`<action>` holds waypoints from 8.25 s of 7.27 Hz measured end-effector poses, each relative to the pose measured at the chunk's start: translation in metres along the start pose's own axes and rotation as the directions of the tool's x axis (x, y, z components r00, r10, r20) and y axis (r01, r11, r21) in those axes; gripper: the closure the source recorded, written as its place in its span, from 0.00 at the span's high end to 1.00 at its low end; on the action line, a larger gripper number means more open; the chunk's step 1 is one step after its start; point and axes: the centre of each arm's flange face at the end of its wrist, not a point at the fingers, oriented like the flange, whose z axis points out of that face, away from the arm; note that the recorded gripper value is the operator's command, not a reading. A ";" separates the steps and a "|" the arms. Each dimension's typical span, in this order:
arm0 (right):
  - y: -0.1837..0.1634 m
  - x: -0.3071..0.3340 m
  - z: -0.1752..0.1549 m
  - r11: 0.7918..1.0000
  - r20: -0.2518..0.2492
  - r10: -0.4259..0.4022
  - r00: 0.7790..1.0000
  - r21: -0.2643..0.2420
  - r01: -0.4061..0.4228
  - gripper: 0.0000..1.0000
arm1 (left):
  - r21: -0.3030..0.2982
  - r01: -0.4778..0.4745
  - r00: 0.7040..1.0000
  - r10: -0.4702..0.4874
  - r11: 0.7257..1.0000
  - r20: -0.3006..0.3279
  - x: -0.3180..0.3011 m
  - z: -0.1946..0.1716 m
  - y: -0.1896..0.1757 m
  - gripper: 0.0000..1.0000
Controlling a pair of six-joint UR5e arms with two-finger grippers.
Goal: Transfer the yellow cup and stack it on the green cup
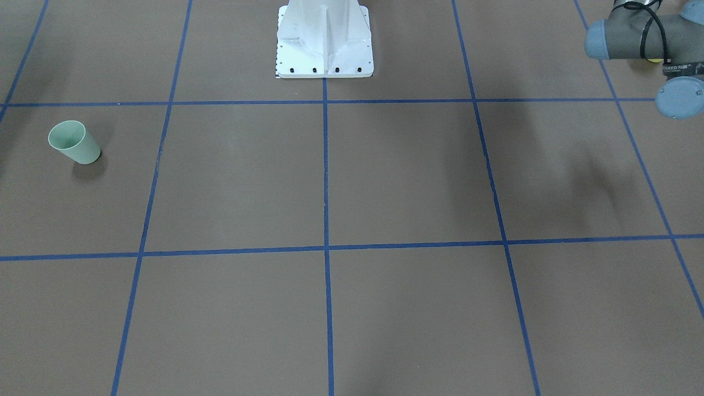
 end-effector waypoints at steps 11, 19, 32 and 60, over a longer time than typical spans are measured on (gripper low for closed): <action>-0.006 -0.006 -0.005 1.000 -0.001 -0.026 1.000 0.012 0.026 1.00 | -0.087 0.357 0.851 -0.286 0.930 0.440 -0.005 0.157 0.070 1.00; -0.006 -0.006 -0.005 1.000 0.000 -0.026 1.000 0.011 0.026 1.00 | -0.105 0.391 0.789 -0.273 0.915 0.551 -0.005 0.226 0.086 1.00; -0.008 -0.007 -0.004 1.000 0.000 -0.029 1.000 0.008 0.029 1.00 | -0.082 0.359 0.770 -0.246 0.930 0.589 -0.015 0.246 0.105 0.18; -0.041 -0.058 -0.047 0.914 0.040 -0.307 0.951 0.290 0.283 1.00 | 0.519 0.030 -0.626 0.421 0.854 -0.657 0.035 -0.192 -0.086 0.00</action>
